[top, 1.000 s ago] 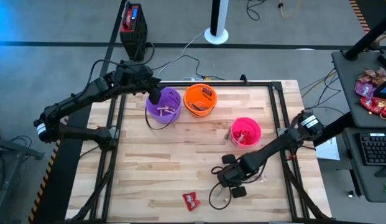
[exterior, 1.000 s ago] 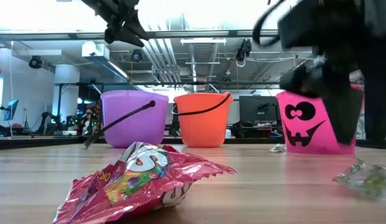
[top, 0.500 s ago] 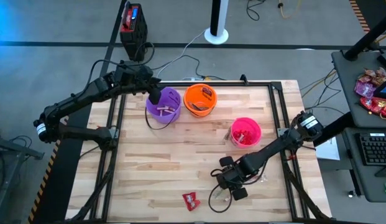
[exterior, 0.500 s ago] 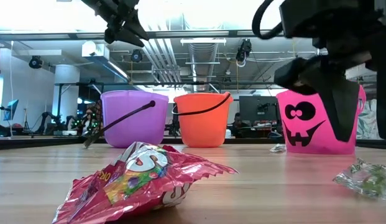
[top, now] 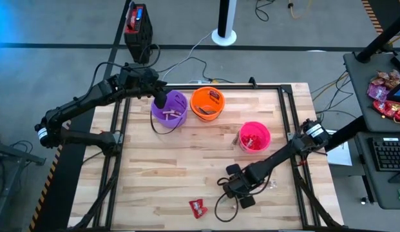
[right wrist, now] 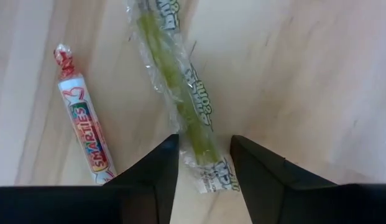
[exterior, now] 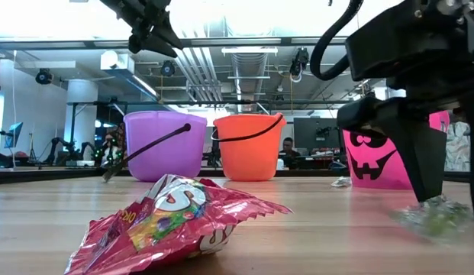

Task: Sort candy by brand, put in halloween buckets
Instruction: Put the green candy into the orange bucket

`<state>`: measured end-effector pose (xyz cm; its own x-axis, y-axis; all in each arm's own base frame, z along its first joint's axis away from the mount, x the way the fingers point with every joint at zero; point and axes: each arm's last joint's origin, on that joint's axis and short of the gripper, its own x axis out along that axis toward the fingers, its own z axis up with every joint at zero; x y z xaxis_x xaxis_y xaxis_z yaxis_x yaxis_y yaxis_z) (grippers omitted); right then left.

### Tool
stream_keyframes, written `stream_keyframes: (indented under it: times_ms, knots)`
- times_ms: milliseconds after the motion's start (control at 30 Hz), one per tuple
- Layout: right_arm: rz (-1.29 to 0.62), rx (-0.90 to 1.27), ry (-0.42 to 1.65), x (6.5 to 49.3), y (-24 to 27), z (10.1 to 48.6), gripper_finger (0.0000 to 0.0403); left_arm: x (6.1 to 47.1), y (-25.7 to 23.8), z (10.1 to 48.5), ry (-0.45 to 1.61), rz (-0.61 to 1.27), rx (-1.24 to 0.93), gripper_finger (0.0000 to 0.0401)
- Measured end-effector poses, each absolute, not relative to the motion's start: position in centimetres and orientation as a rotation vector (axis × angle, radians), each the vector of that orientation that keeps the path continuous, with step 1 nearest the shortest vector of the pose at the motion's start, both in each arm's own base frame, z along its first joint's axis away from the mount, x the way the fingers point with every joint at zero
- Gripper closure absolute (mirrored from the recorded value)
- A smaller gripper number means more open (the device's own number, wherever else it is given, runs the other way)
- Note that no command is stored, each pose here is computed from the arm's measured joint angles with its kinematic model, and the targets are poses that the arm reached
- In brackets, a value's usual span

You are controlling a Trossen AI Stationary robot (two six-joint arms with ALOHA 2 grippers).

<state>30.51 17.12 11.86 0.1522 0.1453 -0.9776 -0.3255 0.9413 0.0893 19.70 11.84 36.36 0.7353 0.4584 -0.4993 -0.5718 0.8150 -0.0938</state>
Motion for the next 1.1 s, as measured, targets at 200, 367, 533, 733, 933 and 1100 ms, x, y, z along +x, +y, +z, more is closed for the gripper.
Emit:
stream_keyframes:
  times_ms: [200, 367, 533, 733, 933, 1100]
  knots:
    - [0.317, -0.127, 1.375, 30.7, 16.8, 12.0, 0.0347, 19.7, 11.8, 36.4, 0.48, 0.572, -0.249, 0.0232]
    - [0.325, -0.075, 1.377, 31.1, 16.2, 12.2, 0.0386, 19.7, 11.8, 36.4, 0.48, 0.572, -0.249, 0.0232]
    - [0.305, -0.031, 1.342, 31.1, 15.1, 14.1, 0.0391, 19.7, 11.8, 36.4, 0.478, 0.573, -0.248, 0.0232]
    - [0.193, 0.034, 1.214, 31.3, 12.3, 19.8, 0.0393, 19.7, 11.9, 36.4, 0.473, 0.573, -0.247, 0.0232]
    - [-0.028, 0.101, 0.985, 32.4, 7.1, 26.0, 0.0394, 19.8, 11.9, 36.4, 0.47, 0.572, -0.243, 0.0232]
    - [-0.178, 0.161, 0.862, 33.5, 0.7, 29.4, 0.0394, 19.8, 11.9, 36.4, 0.47, 0.571, -0.243, 0.0232]
